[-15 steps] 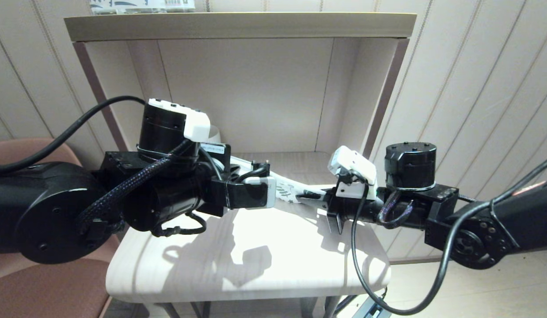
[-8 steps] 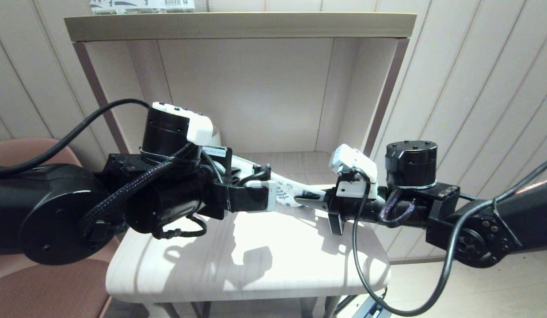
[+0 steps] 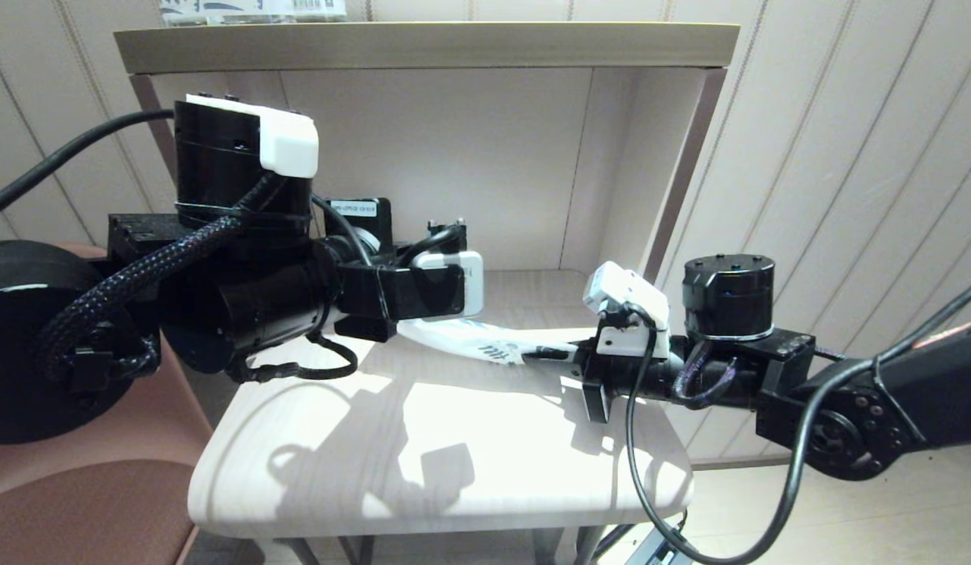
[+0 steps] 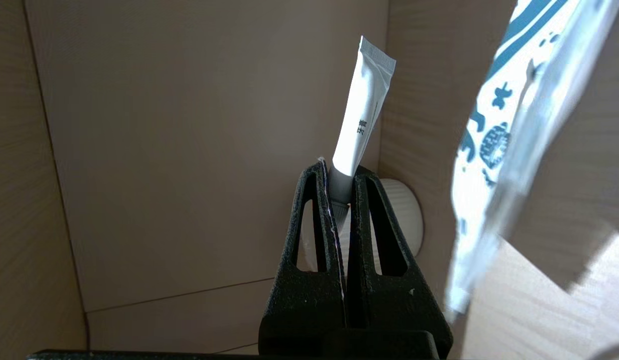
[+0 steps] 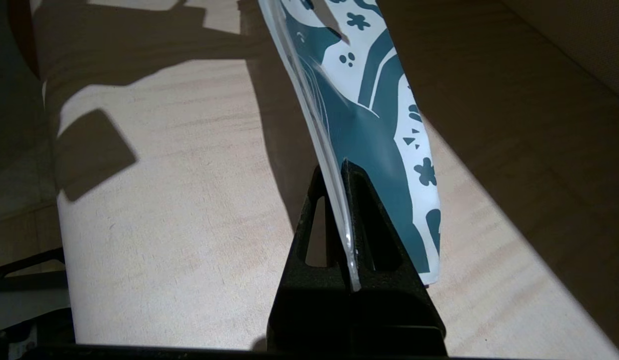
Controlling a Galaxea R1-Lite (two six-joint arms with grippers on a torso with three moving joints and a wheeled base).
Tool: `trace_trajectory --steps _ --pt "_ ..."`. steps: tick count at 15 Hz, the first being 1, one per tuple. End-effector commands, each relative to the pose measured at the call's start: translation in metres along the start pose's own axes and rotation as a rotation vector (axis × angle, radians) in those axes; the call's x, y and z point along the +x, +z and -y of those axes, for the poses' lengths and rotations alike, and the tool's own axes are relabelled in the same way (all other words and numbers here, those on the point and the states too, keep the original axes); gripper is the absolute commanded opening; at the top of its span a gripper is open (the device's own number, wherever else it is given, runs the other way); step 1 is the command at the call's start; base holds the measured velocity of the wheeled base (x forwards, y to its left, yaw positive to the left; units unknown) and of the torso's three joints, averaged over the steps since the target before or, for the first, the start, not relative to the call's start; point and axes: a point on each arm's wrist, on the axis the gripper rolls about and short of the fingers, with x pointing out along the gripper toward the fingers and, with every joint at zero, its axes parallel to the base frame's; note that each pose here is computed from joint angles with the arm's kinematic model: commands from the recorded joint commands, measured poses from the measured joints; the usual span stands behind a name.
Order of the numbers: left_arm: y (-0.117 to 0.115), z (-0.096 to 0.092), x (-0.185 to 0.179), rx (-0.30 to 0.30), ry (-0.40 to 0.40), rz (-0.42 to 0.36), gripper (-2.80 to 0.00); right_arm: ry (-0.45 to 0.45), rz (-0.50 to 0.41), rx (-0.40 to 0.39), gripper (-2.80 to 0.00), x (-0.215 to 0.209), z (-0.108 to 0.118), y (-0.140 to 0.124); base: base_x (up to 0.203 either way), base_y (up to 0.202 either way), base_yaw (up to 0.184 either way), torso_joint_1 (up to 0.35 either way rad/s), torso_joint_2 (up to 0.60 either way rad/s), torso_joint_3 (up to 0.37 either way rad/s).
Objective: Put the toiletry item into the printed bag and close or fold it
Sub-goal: Place the toothpaste in the storage bag
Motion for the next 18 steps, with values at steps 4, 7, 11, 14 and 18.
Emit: trace_trajectory --steps 4,7,11,14,18 --pt "-0.003 0.007 -0.003 0.014 -0.019 -0.007 -2.8 0.007 0.001 -0.003 -2.8 0.002 -0.001 -0.001 0.0 0.0 0.0 0.0 0.0 0.0" --pt "-0.004 0.007 -0.009 0.015 -0.018 -0.007 -2.8 0.008 -0.001 -0.001 -2.8 0.003 -0.001 -0.002 0.0 0.0 0.0 0.0 0.0 0.0" --pt "-0.01 0.021 -0.016 0.029 -0.061 -0.016 -2.8 0.003 -0.007 0.005 -2.8 0.003 0.002 -0.005 0.0 0.0 0.0 0.0 0.0 0.0" --pt "-0.012 0.031 -0.016 0.037 -0.089 -0.021 -2.8 0.003 -0.007 0.005 -2.8 0.005 0.003 -0.005 0.0 0.0 0.0 0.0 0.0 0.0" --pt "-0.013 0.036 -0.017 0.041 -0.101 -0.024 -2.8 0.003 -0.009 0.007 -2.8 0.006 0.003 -0.006 0.0 0.0 0.0 0.0 0.0 0.0"
